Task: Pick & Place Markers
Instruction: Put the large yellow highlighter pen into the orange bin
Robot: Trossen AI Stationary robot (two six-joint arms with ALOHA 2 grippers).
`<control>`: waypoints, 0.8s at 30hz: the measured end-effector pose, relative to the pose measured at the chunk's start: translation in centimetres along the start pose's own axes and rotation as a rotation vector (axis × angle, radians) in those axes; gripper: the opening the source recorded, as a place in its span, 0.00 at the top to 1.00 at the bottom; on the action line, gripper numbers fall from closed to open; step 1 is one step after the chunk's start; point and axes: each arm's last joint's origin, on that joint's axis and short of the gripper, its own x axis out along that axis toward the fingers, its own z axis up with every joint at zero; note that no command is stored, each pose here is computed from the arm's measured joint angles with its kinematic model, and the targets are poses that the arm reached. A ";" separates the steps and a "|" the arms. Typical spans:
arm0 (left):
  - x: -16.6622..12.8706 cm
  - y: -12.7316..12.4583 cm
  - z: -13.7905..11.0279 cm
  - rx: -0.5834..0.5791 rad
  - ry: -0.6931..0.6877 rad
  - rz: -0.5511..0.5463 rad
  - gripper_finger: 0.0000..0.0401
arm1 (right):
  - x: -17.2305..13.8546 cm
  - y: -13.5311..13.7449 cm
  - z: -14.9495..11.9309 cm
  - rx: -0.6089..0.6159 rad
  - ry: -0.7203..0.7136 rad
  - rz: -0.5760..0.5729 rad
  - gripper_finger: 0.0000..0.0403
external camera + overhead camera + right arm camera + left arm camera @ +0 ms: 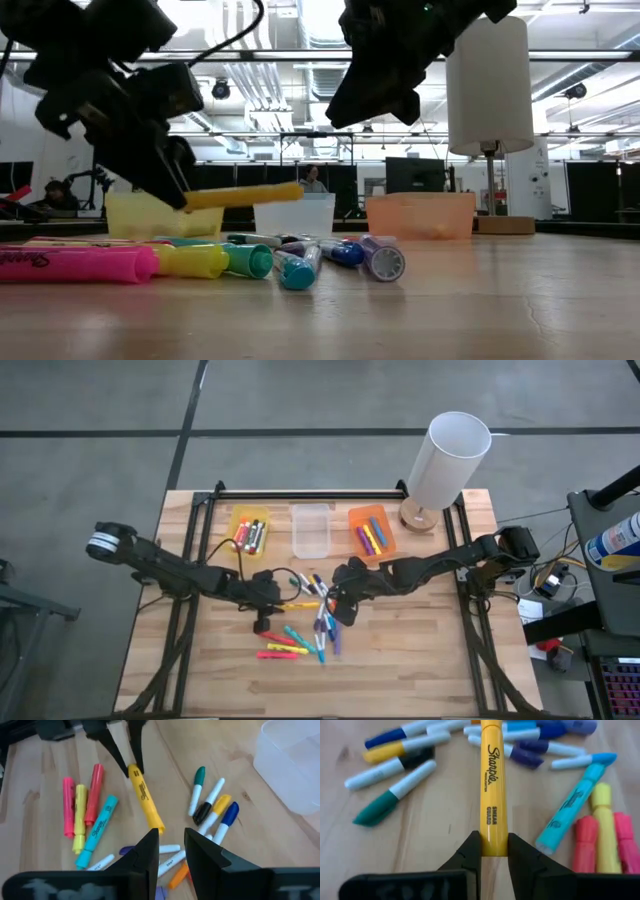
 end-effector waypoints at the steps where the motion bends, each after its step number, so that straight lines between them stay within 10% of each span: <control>1: -0.3 0.0 0.0 0.000 -0.002 0.001 0.85 | -0.1 0.0 0.0 0.002 0.013 -0.006 0.78; 13: -5.2 -0.1 2.1 -0.006 -0.234 -0.020 0.84 | -0.9 -0.2 -0.1 0.037 0.072 -0.036 0.77; 24: -9.3 -0.3 3.8 -0.012 -0.507 -0.088 0.84 | -1.1 1.7 2.8 -0.016 -0.199 0.222 0.55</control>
